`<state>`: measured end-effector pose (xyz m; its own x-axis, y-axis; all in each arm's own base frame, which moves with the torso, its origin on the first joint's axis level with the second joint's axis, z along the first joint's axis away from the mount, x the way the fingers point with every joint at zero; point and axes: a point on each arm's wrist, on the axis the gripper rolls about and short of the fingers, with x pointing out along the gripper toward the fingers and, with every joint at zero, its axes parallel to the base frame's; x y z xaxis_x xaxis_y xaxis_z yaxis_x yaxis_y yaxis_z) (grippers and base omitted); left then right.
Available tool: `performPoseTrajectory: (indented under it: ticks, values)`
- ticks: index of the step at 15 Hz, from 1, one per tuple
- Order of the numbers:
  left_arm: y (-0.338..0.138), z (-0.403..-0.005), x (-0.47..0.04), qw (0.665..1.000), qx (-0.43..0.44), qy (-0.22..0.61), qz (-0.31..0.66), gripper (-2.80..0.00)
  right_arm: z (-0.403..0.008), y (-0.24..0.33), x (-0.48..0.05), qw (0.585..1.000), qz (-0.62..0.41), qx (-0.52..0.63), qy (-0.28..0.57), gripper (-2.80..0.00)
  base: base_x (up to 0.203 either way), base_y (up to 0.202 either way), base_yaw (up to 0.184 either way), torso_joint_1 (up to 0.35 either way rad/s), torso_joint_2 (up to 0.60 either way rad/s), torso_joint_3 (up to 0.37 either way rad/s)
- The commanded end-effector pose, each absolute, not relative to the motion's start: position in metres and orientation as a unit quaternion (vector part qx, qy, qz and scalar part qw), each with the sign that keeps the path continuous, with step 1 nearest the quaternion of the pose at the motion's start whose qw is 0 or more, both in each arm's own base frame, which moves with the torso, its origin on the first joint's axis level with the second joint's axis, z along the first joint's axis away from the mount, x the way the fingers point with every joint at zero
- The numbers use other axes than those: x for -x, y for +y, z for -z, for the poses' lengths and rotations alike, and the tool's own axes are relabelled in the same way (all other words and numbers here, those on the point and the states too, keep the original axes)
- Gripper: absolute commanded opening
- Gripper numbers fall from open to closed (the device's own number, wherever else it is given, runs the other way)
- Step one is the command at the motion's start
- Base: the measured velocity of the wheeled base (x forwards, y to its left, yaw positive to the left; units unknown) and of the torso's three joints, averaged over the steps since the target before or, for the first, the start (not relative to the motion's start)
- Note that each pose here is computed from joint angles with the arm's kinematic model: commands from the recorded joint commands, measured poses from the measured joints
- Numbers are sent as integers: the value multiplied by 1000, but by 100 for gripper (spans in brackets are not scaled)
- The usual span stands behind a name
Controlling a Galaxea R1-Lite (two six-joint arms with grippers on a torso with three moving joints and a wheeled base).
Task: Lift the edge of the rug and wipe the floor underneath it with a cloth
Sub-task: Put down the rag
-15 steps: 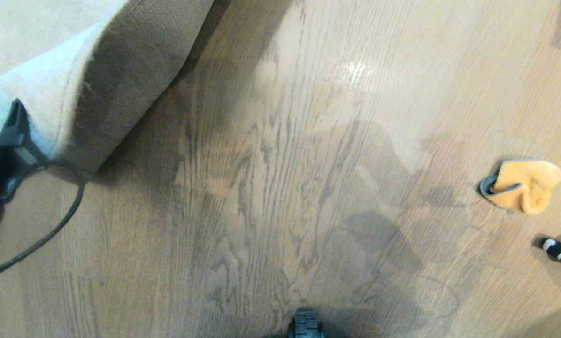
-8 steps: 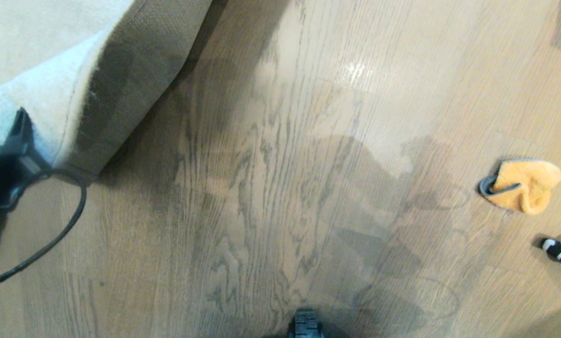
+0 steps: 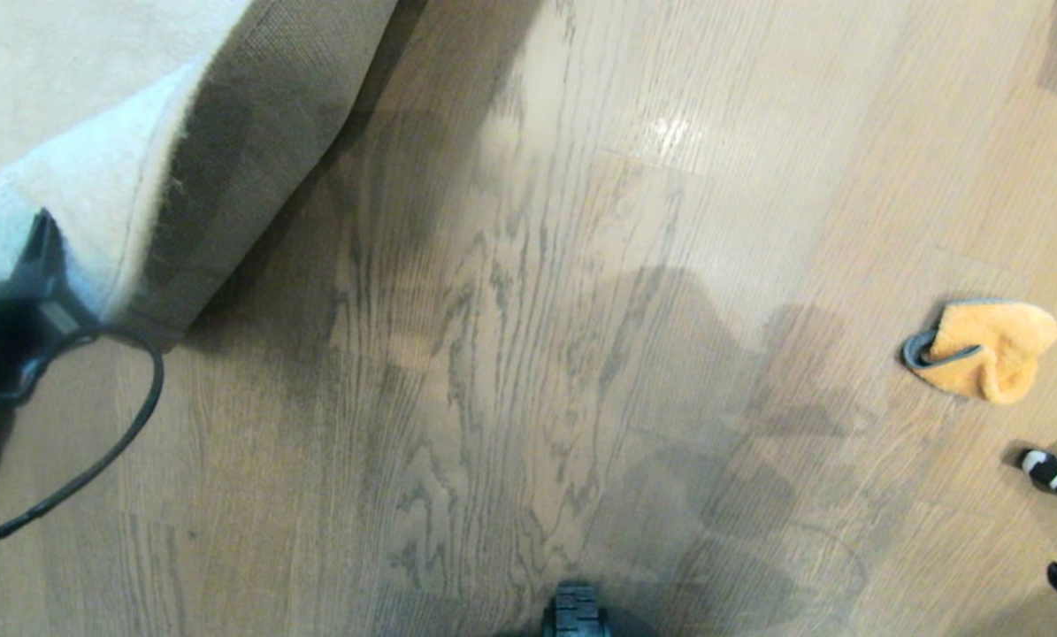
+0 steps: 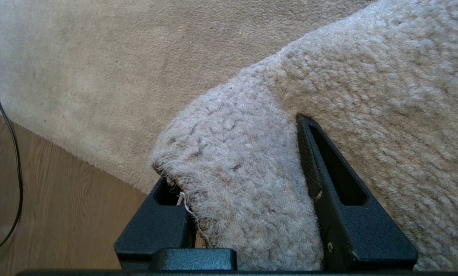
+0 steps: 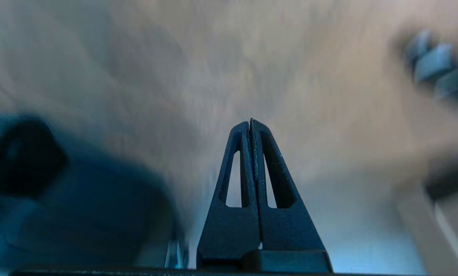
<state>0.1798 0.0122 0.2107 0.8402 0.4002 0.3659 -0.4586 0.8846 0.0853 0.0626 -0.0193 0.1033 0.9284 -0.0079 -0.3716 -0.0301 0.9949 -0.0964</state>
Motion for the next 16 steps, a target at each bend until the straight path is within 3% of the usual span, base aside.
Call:
performPoseTrajectory:
  ticks: [1,4,8,16]
  values:
    - [12,-212,-178,952,-82,-187,-228,-280,-91,-15,-54,969,-7,33,246,-280,0,0,0,0,0,0]
    - [12,-210,-180,953,-82,-183,-228,-280,-79,-13,-46,945,9,-15,327,-280,0,0,0,0,0,0]
    - [12,-209,-181,954,-82,-179,-228,-280,-71,-16,-37,901,143,-15,410,-280,0,0,0,0,0,0]
    - [12,-207,-183,955,-81,-175,-227,-280,-69,-15,-36,898,150,-38,412,-280,0,0,0,0,0,0]
